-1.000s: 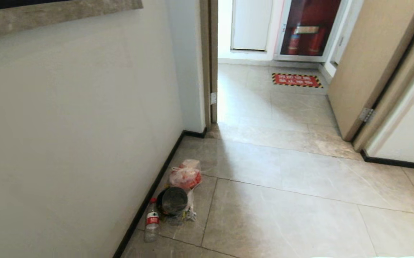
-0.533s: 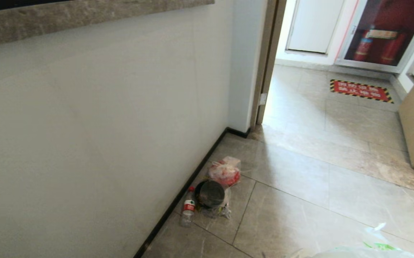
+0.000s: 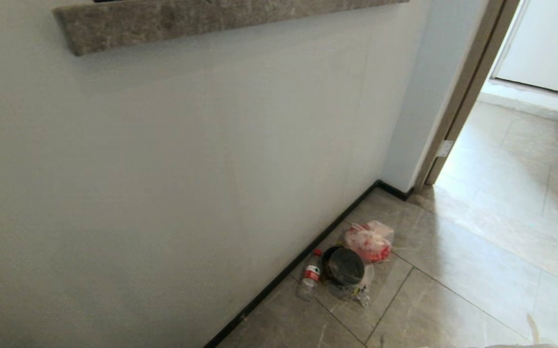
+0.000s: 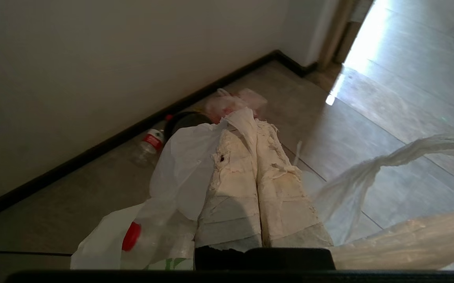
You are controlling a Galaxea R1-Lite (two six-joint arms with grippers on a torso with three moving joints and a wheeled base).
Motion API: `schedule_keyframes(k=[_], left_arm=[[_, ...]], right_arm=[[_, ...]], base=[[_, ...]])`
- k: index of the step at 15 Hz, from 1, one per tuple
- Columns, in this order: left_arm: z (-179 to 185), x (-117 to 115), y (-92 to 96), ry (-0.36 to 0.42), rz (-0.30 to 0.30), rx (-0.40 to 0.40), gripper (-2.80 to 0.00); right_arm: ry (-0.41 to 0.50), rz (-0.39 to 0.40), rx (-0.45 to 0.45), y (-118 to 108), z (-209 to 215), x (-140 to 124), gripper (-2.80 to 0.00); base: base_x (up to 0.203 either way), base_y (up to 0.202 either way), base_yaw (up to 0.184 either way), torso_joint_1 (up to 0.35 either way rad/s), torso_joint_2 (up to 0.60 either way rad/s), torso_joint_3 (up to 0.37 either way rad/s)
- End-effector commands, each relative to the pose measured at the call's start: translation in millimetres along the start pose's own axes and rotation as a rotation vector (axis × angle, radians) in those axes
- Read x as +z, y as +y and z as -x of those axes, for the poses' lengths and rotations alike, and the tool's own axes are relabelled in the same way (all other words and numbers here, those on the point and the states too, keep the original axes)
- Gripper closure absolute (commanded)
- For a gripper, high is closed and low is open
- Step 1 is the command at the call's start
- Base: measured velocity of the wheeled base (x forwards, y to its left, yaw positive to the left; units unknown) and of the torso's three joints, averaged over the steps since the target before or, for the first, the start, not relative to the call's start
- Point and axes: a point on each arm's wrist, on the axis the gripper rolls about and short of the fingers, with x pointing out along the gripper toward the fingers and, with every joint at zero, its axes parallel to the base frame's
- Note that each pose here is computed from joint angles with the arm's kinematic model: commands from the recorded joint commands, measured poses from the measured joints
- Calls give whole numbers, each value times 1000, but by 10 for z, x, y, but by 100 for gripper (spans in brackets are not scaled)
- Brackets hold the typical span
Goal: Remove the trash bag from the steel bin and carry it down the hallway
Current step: Put the trash bag at the door
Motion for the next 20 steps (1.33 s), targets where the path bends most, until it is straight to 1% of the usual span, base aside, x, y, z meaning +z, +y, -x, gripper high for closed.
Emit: schedule_keyframes(k=[1, 17, 20], left_arm=[[1, -1, 0, -2, 1, 0, 0], [1, 0, 0, -2, 1, 0, 0], [1, 0, 0, -2, 1, 0, 0]], right_arm=[[1, 1, 1, 0, -1, 0, 0], [1, 1, 1, 0, -1, 0, 0], [1, 1, 1, 0, -1, 0, 0]], base=[[1, -7, 173, 0, 2, 2], [0, -10, 174, 2, 2, 2], [-2, -11, 117, 4, 2, 2]])
